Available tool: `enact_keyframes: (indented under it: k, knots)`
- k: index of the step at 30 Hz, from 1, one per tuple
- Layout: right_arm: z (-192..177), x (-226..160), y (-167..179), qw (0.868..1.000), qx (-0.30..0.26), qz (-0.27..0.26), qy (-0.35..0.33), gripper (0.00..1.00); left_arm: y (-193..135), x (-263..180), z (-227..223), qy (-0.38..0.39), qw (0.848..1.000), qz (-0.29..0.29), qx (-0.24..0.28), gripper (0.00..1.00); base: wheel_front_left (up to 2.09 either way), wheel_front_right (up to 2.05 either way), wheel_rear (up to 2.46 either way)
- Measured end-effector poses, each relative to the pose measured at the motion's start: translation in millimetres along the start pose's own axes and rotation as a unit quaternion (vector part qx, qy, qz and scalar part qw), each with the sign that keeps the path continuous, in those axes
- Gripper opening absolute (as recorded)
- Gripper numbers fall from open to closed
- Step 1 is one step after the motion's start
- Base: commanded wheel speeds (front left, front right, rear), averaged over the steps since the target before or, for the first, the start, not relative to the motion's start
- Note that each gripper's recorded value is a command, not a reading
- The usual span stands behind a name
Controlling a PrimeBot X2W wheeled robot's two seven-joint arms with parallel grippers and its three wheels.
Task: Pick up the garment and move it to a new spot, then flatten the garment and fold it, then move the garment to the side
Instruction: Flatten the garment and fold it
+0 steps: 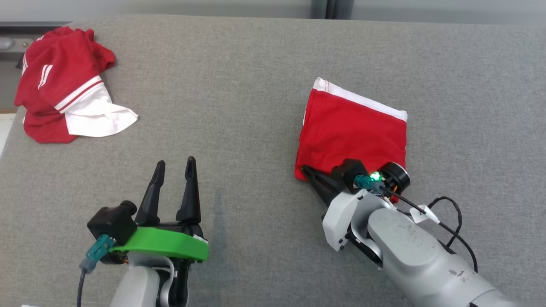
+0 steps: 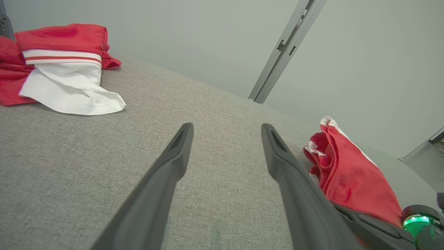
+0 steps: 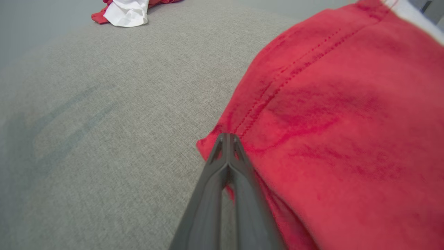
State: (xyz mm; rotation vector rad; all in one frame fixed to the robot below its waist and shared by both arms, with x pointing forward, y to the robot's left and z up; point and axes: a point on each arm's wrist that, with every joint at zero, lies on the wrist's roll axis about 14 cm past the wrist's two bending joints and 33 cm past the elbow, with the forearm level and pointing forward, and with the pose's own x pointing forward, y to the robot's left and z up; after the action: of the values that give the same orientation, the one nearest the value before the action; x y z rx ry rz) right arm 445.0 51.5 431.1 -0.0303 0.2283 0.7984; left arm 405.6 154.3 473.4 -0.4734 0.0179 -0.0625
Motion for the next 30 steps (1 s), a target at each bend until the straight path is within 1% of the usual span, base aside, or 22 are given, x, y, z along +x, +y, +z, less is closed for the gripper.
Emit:
enact_keyframes:
  k: [5, 8, 9, 10, 12, 13, 14, 15, 20, 22, 30]
  knots:
    - [0.0, 3.6, 3.2, 1.0, -0.007, 0.011, 0.003, 0.0, 3.1, 1.8, 0.8, -0.001, 1.0, 0.004, 0.001, 1.0, 0.0, 0.0, 0.0]
    - [11.6, 4.0, -0.9, 1.0, -0.008, 0.006, -0.013, 0.0, 0.9, 4.5, 2.6, -0.004, 1.0, -0.001, 0.008, 1.0, 0.0, 0.0, 0.0]
    - [18.2, 3.7, -4.6, 1.0, -0.009, 0.0, -0.023, 0.01, -1.1, 5.7, 3.6, -0.005, 1.0, -0.005, 0.014, 1.0, 0.0, 0.0, 0.0]
    - [22.7, 2.9, -7.6, 1.0, -0.011, -0.004, -0.029, 0.05, -3.0, 6.8, 4.3, -0.006, 1.0, -0.008, 0.017, 1.0, 0.0, 0.0, 0.0]
    - [39.3, 0.3, -15.8, 0.998, -0.011, -0.018, -0.053, 0.23, -7.5, 8.3, 5.8, -0.008, 1.0, -0.016, 0.023, 1.0, 0.0, 0.0, 0.0]
    - [49.8, -1.6, -20.4, 0.997, -0.013, -0.026, -0.068, 0.38, -9.7, 9.0, 6.7, -0.009, 0.999, -0.02, 0.027, 1.0, 0.0, 0.0, 0.0]
    - [58.0, -3.6, -24.6, 0.996, -0.014, -0.034, -0.08, 0.8, -11.6, 9.6, 7.5, -0.01, 0.999, -0.024, 0.029, 1.0, 0.0, 0.0, 0.0]
    - [67.6, -7.3, -30.9, 0.994, -0.014, -0.045, -0.094, 1.0, -14.2, 10.3, 8.1, -0.011, 0.999, -0.028, 0.031, 1.0, 0.0, 0.0, 0.0]
    - [86.3, -33.8, -57.1, 0.986, -0.008, -0.103, -0.133, 1.0, -26.4, 10.8, 10.8, -0.014, 0.998, -0.048, 0.046, 1.0, 0.0, 0.0, 0.0]
    - [92.2, -48.1, -70.3, 0.98, -0.004, -0.132, -0.147, 1.0, -31.2, 10.2, 12.1, -0.016, 0.997, -0.056, 0.051, 1.0, 0.0, 0.0, 0.0]
    - [94.5, -103.5, -101.6, 0.959, 0.015, -0.219, -0.179, 1.0, -33.2, -0.7, 13.7, -0.018, 0.996, -0.057, 0.059, 1.0, 0.0, 0.0, 0.0]
